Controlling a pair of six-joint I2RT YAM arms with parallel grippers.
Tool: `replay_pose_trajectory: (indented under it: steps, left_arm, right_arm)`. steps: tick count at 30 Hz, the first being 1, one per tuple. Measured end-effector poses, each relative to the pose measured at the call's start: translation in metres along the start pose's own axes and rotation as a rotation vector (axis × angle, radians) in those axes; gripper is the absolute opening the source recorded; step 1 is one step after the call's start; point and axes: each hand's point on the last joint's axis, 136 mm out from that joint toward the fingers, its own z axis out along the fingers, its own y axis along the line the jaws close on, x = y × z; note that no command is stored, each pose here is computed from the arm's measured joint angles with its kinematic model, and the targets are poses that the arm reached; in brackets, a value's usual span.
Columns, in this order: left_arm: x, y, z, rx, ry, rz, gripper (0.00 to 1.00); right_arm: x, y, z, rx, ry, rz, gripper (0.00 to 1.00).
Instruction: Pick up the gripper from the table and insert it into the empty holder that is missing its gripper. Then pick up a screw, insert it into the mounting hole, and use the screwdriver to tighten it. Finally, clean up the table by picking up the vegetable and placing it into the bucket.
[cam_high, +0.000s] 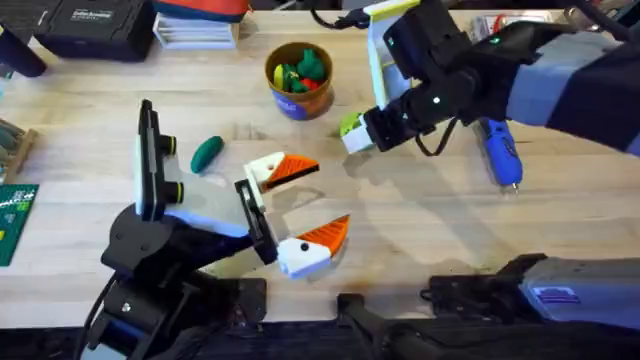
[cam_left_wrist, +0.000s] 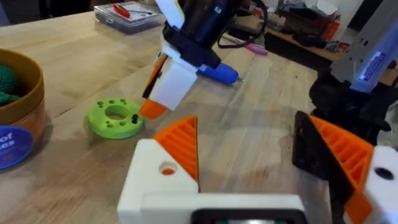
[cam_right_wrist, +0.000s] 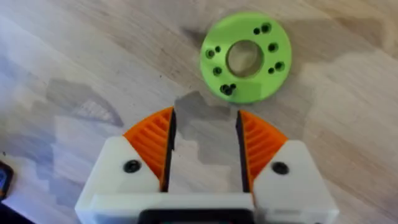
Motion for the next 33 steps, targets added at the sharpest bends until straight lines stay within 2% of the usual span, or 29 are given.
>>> replay_pose_trajectory:
  steps: [13,24,29,33]
  left_arm:
    - [0.000,0.000,0.000,0.000,0.000,0.000,0.986]
    - [0.000,0.000,0.000,0.000,0.000,0.000,0.987]
    - [0.000,0.000,0.000,0.000,0.000,0.000,0.987]
    - [0.000,0.000,0.000,0.000,0.000,0.000,0.987]
  right_arm:
    - [0.002,-0.004,0.024,0.007,0.039,0.003,0.392]
    - [0.000,-0.012,0.029,0.053,0.033,-0.004,0.377]
    - [0.003,-0.015,0.038,0.063,0.059,-0.009,0.257]
    - [0.002,-0.016,0.038,0.067,0.051,-0.010,0.243]
